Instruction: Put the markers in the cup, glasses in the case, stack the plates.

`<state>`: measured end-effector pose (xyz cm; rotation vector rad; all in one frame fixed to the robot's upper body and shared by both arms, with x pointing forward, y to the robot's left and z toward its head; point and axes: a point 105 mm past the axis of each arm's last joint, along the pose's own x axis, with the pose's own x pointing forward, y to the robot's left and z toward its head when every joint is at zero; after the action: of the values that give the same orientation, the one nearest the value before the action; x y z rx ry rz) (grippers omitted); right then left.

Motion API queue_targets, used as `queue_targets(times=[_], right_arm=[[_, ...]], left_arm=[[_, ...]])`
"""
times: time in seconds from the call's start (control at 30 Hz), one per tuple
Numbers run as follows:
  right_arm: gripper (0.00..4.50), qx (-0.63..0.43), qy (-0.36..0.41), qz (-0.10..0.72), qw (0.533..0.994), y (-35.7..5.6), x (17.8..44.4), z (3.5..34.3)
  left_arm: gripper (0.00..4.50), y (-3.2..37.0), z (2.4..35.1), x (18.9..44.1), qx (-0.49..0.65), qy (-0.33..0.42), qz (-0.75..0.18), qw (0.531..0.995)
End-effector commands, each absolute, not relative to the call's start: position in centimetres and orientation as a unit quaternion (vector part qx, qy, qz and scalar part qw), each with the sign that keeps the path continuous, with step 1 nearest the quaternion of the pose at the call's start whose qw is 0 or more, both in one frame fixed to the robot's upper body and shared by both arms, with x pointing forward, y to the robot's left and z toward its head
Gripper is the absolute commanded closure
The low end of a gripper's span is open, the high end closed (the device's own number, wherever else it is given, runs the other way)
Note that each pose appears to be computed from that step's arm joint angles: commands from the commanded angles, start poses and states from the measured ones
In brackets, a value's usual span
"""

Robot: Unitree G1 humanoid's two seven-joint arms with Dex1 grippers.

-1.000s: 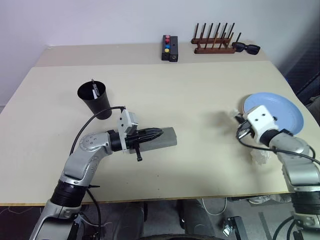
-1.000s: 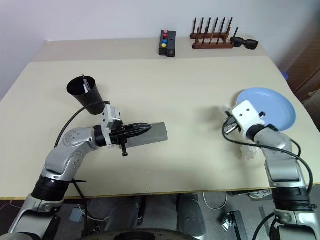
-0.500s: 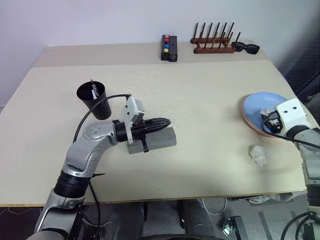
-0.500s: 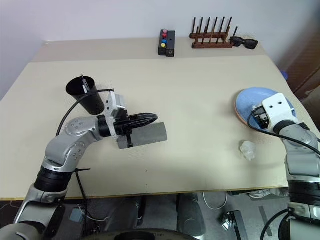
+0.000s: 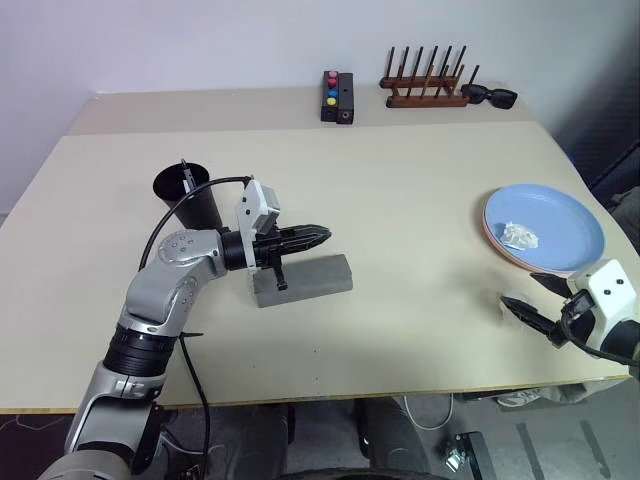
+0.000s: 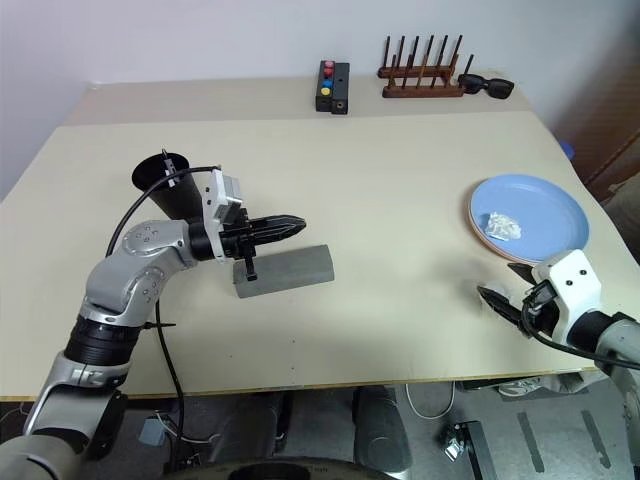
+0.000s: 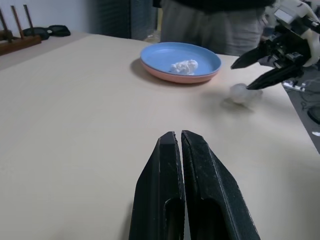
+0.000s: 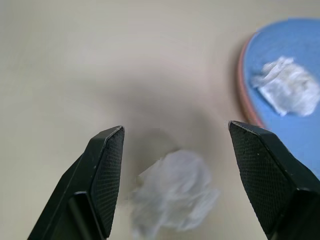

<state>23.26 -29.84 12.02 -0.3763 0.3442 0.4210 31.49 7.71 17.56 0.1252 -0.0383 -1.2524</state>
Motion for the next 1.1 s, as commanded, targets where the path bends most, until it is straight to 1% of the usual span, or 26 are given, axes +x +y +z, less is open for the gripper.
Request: queue_targets(times=[0.03,0.1,0.17,0.2,0.23,0.3,0.33,0.37,0.43,0.5,0.57,0.63,0.67,0.77,0.83,0.97,1.0,1.03,1.07,1.1], right_arm=[[1.13,-0.209,0.195,0.182,0.941,-30.4,23.0,10.7],[1.13,-0.210,0.204,0.179,0.939,-30.5,22.9,10.0],[1.68,-0.206,0.208,0.182,0.939,-30.3,22.9,9.6],[2.05,-0.205,0.209,0.183,0.939,-30.3,23.0,9.5],[2.53,-0.205,0.209,0.183,0.938,-30.3,23.0,9.5],[3.51,-0.207,0.208,0.183,0.938,-30.4,23.2,9.5],[4.07,-0.209,0.205,0.183,0.939,-30.4,23.3,9.6],[4.44,-0.213,0.199,0.183,0.939,-30.3,23.6,9.8],[4.44,-0.220,0.188,0.185,0.939,-30.2,24.0,10.3],[4.44,-0.222,0.150,0.184,0.946,-29.8,25.0,11.9],[4.44,-0.219,0.094,0.172,0.956,-29.4,26.5,14.2],[4.44,-0.236,0.058,0.126,0.962,-30.2,28.3,15.8],[4.44,-0.246,0.053,0.103,0.962,-30.7,29.1,16.2],[4.44,-0.271,0.057,0.014,0.961,-33.4,31.5,16.2],[4.44,-0.278,0.062,-0.024,0.958,-34.6,32.6,15.9],[4.44,-0.251,0.057,-0.035,0.966,-34.9,34.3,15.4],[3.92,-0.250,0.058,-0.037,0.966,-35.1,34.6,15.3],[3.63,-0.254,0.056,-0.041,0.965,-35.2,34.8,15.3],[3.22,-0.256,0.053,-0.047,0.964,-35.3,35.0,15.4],[2.70,-0.260,0.045,-0.054,0.963,-35.5,35.2,15.7]], left_arm=[[4.38,8.0,18.2,31.6,0.080,-0.038,-0.592,0.801],[4.38,8.1,18.1,31.5,0.080,-0.038,-0.593,0.800],[4.38,8.2,17.9,31.5,0.081,-0.038,-0.594,0.800],[4.38,8.3,17.8,31.4,0.082,-0.037,-0.594,0.800],[4.38,8.4,17.7,31.4,0.082,-0.037,-0.594,0.800],[4.38,8.6,17.6,31.4,0.083,-0.036,-0.592,0.800],[4.38,8.7,17.5,31.3,0.083,-0.036,-0.592,0.801],[4.38,8.7,17.4,31.3,0.084,-0.035,-0.591,0.801],[4.38,8.8,17.3,31.3,0.084,-0.035,-0.590,0.802],[4.38,9.0,17.1,31.3,0.084,-0.035,-0.587,0.805],[4.38,9.1,17.0,31.4,0.084,-0.035,-0.583,0.807],[4.38,9.2,16.9,31.3,0.083,-0.035,-0.581,0.809],[4.38,9.2,16.8,31.3,0.083,-0.035,-0.580,0.809],[4.38,9.3,16.6,31.1,0.083,-0.036,-0.575,0.813],[4.38,9.4,16.6,31.1,0.082,-0.037,-0.571,0.816],[4.38,9.9,16.4,31.0,0.084,-0.036,-0.561,0.822],[4.38,10.0,16.4,30.9,0.085,-0.035,-0.559,0.824],[4.38,10.2,16.3,30.9,0.086,-0.035,-0.557,0.826],[4.38,10.3,16.3,30.9,0.086,-0.034,-0.554,0.827],[4.38,10.5,16.3,30.8,0.086,-0.033,-0.550,0.830]])
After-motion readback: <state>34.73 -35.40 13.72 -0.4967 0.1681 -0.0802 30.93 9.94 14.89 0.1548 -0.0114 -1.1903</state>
